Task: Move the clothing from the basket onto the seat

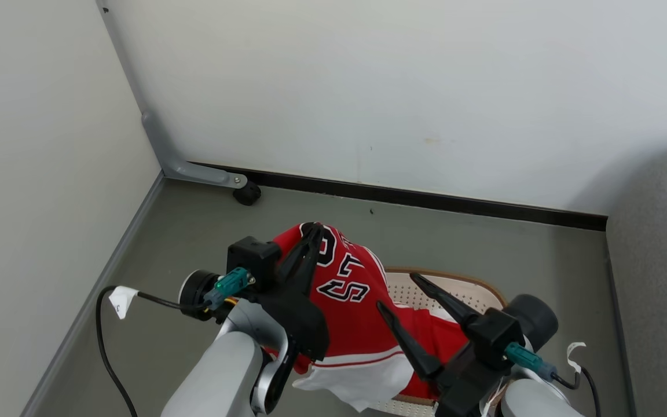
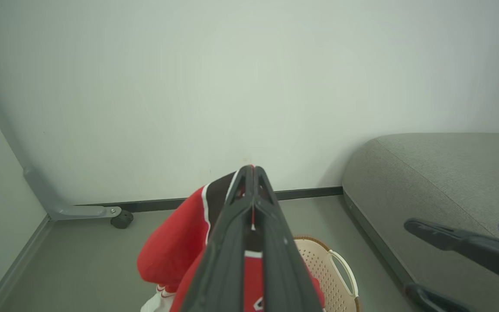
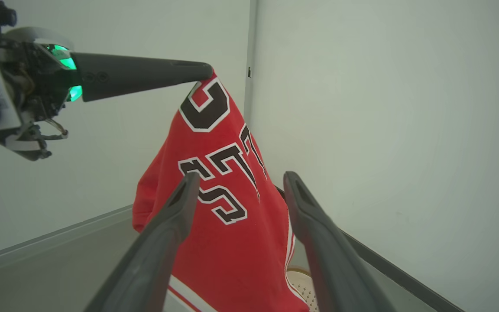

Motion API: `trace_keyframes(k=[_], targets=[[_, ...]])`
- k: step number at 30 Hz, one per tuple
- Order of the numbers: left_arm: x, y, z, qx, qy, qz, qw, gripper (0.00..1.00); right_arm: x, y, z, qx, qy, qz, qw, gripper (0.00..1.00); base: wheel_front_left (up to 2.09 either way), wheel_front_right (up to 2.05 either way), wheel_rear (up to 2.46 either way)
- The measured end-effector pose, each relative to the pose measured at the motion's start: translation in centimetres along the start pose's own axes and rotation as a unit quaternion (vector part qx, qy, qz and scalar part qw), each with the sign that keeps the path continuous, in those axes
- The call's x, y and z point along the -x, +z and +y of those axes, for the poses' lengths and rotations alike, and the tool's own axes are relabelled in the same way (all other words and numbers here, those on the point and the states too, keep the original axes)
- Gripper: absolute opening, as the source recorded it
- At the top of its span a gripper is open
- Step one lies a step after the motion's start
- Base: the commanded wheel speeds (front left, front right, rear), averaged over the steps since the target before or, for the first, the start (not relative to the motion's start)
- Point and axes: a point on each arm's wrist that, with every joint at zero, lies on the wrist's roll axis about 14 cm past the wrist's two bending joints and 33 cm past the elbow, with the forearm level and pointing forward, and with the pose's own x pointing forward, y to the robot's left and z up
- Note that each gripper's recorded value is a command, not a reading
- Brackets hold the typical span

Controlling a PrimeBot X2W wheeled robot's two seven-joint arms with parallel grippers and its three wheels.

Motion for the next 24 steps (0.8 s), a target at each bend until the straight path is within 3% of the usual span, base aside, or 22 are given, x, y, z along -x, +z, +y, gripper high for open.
trace_keyframes(k=[8,17,24], targets=[[0.6,1.2,-1.3,-0.008,-0.022,-0.014,1.000,0.00,-1.5,0.0,1.2,0.032,0.058,0.010,0.998,1.00,0.00,0.00,0.00],[1.1,2.5,-2.1,-0.011,-0.037,-0.029,0.999,0.00,-3.2,0.8,3.0,0.031,0.101,0.005,0.994,1.00,0.00,0.00,0.00],[1.3,3.6,-3.3,-0.013,-0.054,-0.042,0.998,0.00,-3.7,1.0,3.1,0.028,0.108,0.006,0.994,1.00,0.00,0.00,0.00]])
